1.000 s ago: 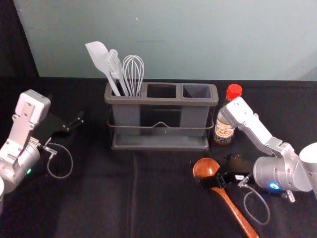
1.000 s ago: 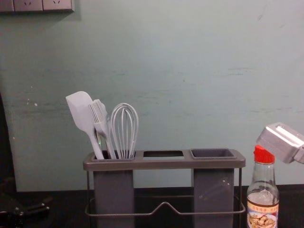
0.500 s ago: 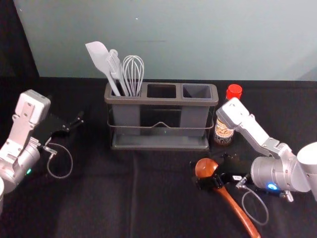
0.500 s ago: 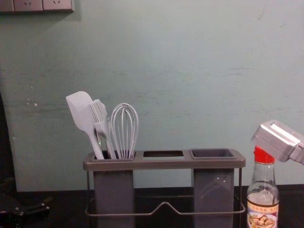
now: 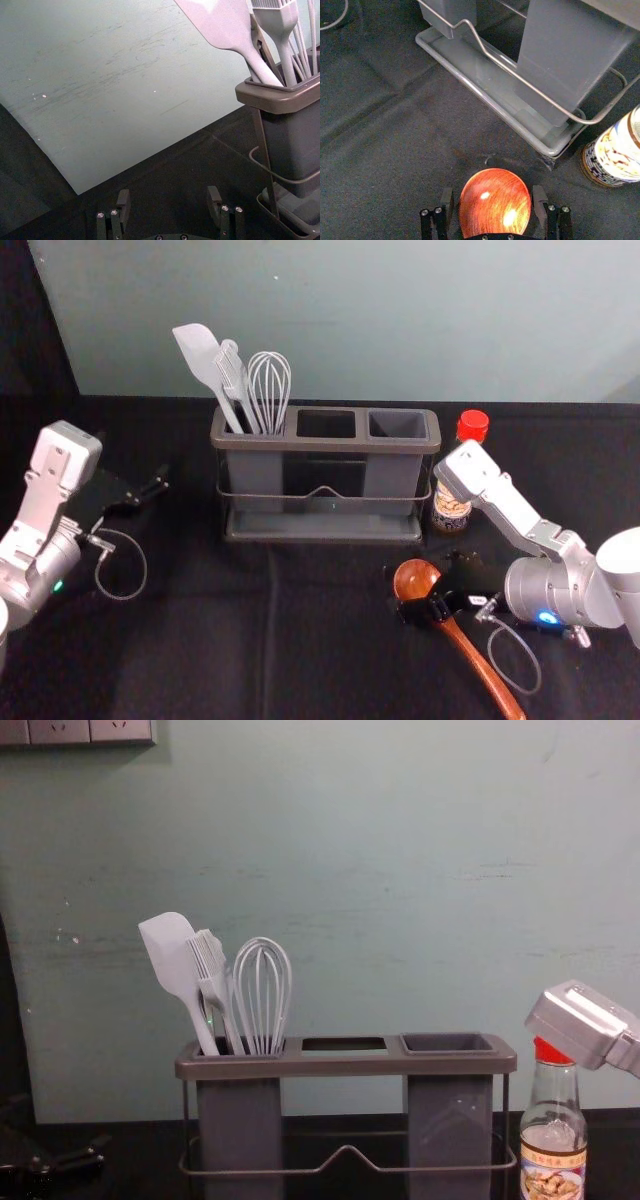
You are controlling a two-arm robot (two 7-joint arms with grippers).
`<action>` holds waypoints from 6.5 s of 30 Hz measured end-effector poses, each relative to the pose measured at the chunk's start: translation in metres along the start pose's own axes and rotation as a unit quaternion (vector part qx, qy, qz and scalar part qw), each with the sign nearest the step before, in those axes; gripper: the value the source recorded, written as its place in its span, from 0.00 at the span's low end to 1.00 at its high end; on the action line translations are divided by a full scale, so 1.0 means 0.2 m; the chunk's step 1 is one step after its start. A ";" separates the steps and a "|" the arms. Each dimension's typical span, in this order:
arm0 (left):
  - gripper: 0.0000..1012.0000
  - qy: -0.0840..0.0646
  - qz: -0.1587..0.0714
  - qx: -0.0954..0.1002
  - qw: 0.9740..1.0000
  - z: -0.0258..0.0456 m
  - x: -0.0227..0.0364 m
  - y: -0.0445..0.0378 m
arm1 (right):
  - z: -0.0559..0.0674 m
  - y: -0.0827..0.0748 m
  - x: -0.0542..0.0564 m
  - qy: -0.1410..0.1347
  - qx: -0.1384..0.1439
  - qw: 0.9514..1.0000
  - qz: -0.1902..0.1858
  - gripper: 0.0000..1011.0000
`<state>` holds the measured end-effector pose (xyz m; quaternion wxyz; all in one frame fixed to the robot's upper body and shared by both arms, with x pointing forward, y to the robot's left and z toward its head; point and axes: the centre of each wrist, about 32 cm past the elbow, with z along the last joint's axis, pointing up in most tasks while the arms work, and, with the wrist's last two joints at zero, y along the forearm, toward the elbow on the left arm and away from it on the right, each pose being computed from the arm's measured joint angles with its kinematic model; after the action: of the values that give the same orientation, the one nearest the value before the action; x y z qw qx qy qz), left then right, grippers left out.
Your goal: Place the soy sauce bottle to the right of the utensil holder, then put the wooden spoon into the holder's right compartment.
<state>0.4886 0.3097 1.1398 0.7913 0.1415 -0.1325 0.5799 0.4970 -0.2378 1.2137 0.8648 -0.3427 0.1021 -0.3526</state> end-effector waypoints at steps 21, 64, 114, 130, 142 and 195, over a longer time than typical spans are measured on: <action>0.99 0.000 0.000 0.000 1.000 0.000 0.000 0.000 | -0.01 0.02 -0.01 -0.002 0.000 1.000 0.000 0.99; 0.99 0.000 0.000 0.000 1.000 0.000 0.000 0.000 | 0.13 -0.37 -0.08 -0.105 0.243 0.964 -0.036 0.83; 0.99 0.000 0.000 0.000 1.000 0.000 0.000 0.000 | 0.55 0.08 0.14 -0.155 0.477 0.852 -0.148 0.83; 0.99 0.000 0.000 0.000 1.000 0.000 0.000 0.000 | 0.54 0.19 0.13 -0.166 0.479 0.843 -0.178 0.83; 0.99 0.000 0.000 0.000 1.000 0.000 0.000 0.000 | 0.53 0.23 0.13 -0.170 0.479 0.842 -0.181 0.83; 0.99 0.000 0.000 0.000 1.000 0.000 0.000 0.000 | 0.24 0.28 0.09 -0.150 0.468 0.854 -0.172 0.83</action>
<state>0.4886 0.3097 1.1398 0.7913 0.1415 -0.1325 0.5799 0.5602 -0.1964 1.2135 0.8537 0.0413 -0.2659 -0.4459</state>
